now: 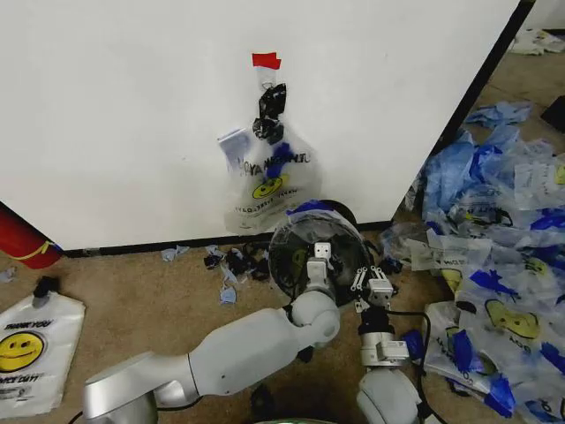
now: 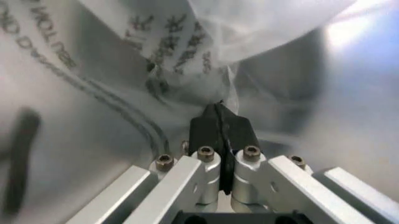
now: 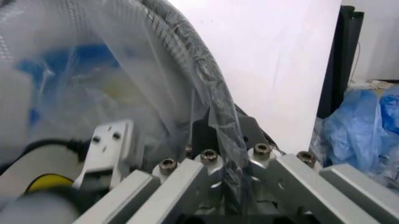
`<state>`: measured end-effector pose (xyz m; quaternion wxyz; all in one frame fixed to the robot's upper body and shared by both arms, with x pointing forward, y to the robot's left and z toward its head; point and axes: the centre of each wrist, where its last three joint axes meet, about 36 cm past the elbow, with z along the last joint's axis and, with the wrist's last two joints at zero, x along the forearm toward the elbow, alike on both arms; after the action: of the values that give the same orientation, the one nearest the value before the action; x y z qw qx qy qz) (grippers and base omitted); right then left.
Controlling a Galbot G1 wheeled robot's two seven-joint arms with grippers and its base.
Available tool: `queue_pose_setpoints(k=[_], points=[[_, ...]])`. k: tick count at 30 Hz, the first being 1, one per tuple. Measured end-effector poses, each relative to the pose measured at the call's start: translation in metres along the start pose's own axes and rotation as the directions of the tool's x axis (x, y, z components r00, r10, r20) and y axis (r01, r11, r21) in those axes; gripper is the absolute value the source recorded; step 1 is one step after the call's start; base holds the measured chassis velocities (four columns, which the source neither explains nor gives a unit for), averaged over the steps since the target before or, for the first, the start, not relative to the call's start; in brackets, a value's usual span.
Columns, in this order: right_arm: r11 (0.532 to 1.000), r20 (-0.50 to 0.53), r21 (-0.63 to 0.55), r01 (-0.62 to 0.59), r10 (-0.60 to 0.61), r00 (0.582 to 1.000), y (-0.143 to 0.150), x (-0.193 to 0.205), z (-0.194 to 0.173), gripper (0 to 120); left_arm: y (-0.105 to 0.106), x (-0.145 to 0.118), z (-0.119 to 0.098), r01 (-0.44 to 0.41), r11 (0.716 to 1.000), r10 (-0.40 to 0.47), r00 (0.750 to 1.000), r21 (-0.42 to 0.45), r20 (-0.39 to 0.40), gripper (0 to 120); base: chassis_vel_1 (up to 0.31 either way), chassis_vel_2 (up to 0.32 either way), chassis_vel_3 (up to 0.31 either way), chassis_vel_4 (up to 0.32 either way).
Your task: Pick up the garbage bag from the wall and place it over the trash bin.
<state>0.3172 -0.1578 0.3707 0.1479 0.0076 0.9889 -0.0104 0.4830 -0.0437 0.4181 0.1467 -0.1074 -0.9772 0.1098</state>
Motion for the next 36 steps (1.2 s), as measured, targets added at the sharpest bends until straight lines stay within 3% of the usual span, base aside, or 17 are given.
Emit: queue_pose_setpoints(k=[5, 11, 18, 26, 36], points=[[1.000, 0.002, -0.005, 0.007, -0.007, 1.000, 0.002, 0.002, -0.002, 0, 0.004, -0.011, -0.016, 0.015, 1.000, -0.016, 0.999, 0.008, 0.029, 0, 0.000, 0.000, 0.000, 0.000], [1.000, 0.001, -0.008, 0.009, -0.009, 1.000, 0.002, 0.004, -0.003, 0, 0.010, -0.013, -0.013, 0.027, 1.000, -0.027, 0.999, 0.004, 0.026, 0, 0.000, 0.000, 0.000, 0.000], [1.000, -0.010, -0.030, -0.003, 0.003, 1.000, 0.000, -0.001, -0.002, 0, 0.009, 0.010, 0.002, 0.000, 1.000, 0.000, 1.000, 0.020, -0.014, 0, 0.000, 0.000, 0.000, 0.000], [0.984, -0.122, -0.167, -0.063, 0.042, 0.992, 0.008, -0.005, -0.003, 0, -0.007, 0.033, -0.006, -0.060, 0.996, 0.062, 0.997, 0.066, -0.034, 0, 0.000, 0.000, 0.000, 0.000], [0.975, -0.164, -0.201, -0.098, 0.065, 0.984, 0.010, -0.010, 0.001, 0, -0.010, 0.048, -0.009, -0.084, 0.993, 0.088, 0.995, 0.078, -0.053, 0, 0.000, 0.000, 0.000, 0.000]])
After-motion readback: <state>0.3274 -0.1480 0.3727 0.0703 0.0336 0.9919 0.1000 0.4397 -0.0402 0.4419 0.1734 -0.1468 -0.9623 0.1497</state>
